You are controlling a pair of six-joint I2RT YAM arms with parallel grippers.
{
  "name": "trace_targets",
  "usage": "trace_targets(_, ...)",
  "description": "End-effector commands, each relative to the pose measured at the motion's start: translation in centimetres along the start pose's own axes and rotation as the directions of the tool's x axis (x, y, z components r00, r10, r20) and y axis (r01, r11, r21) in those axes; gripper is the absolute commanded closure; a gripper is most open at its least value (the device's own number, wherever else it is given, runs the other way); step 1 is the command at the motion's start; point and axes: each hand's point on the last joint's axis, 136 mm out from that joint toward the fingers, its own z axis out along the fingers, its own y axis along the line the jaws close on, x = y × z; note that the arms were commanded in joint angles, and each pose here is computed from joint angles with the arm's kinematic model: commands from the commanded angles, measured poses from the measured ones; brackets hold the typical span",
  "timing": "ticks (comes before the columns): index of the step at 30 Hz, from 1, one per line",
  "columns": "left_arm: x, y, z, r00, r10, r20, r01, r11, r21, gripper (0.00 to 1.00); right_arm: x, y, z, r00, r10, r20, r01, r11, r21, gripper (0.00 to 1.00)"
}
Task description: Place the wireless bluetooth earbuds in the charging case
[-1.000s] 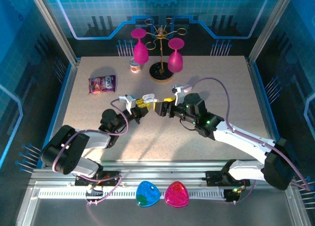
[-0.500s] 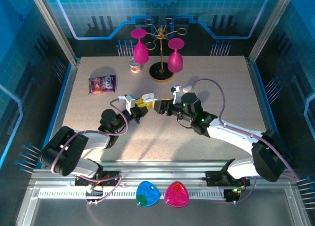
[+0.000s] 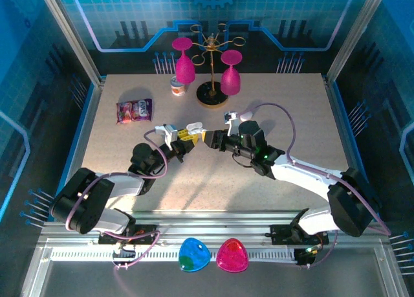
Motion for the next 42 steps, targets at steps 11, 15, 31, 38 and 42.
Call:
trace_targets(11,-0.7,-0.4,0.1,1.000,0.002,0.023,-0.003,1.000,0.016,0.96,-1.0,0.9,0.5,1.000,-0.019,0.011,0.019,0.998,-0.052,0.63)
trace_targets(15,-0.6,-0.4,0.1,1.000,0.002,0.019,-0.002,1.000,0.016,0.96,-1.1,1.1,0.5,1.000,-0.025,0.010,0.025,0.998,-0.058,0.63)
trace_targets(31,-0.4,-0.5,0.0,1.000,0.000,0.017,0.000,1.000,0.023,0.96,-1.5,1.4,0.4,0.999,-0.040,0.006,0.040,0.997,-0.073,0.76)
trace_targets(38,-0.2,-0.6,0.0,1.000,0.018,0.015,-0.018,0.999,0.028,0.96,-1.5,1.6,-0.1,0.998,-0.059,0.001,0.059,0.996,-0.070,0.77)
trace_targets(42,-0.2,-0.7,0.1,1.000,0.022,0.020,-0.023,0.999,0.038,0.96,-1.6,1.7,-0.5,0.998,-0.067,0.000,0.067,0.995,-0.071,0.71)
